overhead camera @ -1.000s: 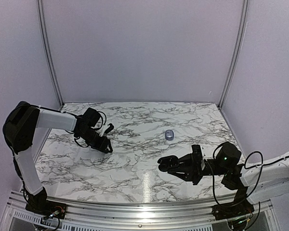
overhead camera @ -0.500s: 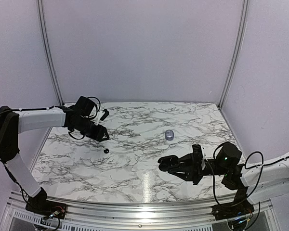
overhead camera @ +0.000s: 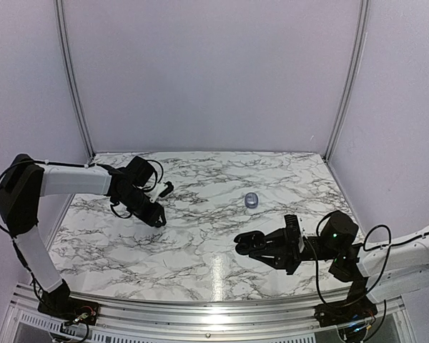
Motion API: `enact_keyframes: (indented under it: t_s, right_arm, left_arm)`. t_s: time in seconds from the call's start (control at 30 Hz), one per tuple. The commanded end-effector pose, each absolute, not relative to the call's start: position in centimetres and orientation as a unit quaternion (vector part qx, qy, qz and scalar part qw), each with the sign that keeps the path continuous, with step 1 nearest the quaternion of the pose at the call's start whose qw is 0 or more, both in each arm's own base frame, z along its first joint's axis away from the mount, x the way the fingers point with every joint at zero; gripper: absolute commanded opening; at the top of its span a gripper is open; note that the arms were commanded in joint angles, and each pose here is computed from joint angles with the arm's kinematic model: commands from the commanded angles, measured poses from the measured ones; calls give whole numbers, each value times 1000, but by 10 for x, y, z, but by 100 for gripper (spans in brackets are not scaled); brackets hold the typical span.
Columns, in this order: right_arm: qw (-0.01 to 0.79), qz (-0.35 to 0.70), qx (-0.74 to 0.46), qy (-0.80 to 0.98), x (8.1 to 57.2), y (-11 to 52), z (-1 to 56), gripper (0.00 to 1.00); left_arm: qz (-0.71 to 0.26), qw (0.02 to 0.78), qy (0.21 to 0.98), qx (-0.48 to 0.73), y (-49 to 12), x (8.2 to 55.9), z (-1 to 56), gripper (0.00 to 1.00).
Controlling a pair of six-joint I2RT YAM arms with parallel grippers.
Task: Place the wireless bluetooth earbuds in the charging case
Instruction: Pick up the right earbud from the center of the board.
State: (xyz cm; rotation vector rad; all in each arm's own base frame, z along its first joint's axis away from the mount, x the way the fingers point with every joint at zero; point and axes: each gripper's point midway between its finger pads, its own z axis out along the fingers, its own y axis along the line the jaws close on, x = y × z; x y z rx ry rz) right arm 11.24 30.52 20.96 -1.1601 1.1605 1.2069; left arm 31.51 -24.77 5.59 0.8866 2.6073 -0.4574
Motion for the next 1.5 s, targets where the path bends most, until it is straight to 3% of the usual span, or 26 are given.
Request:
enact_keyframes:
  t_s: [0.0, 1.47]
  right_arm:
    - [532, 504, -478, 486, 116, 304, 215, 0]
    - [528, 500, -477, 494, 119, 306, 211, 0]
  left_arm:
    - [-138, 149, 927, 316, -237, 309, 41, 35]
    - [-106, 156, 927, 324, -230, 318, 47, 33]
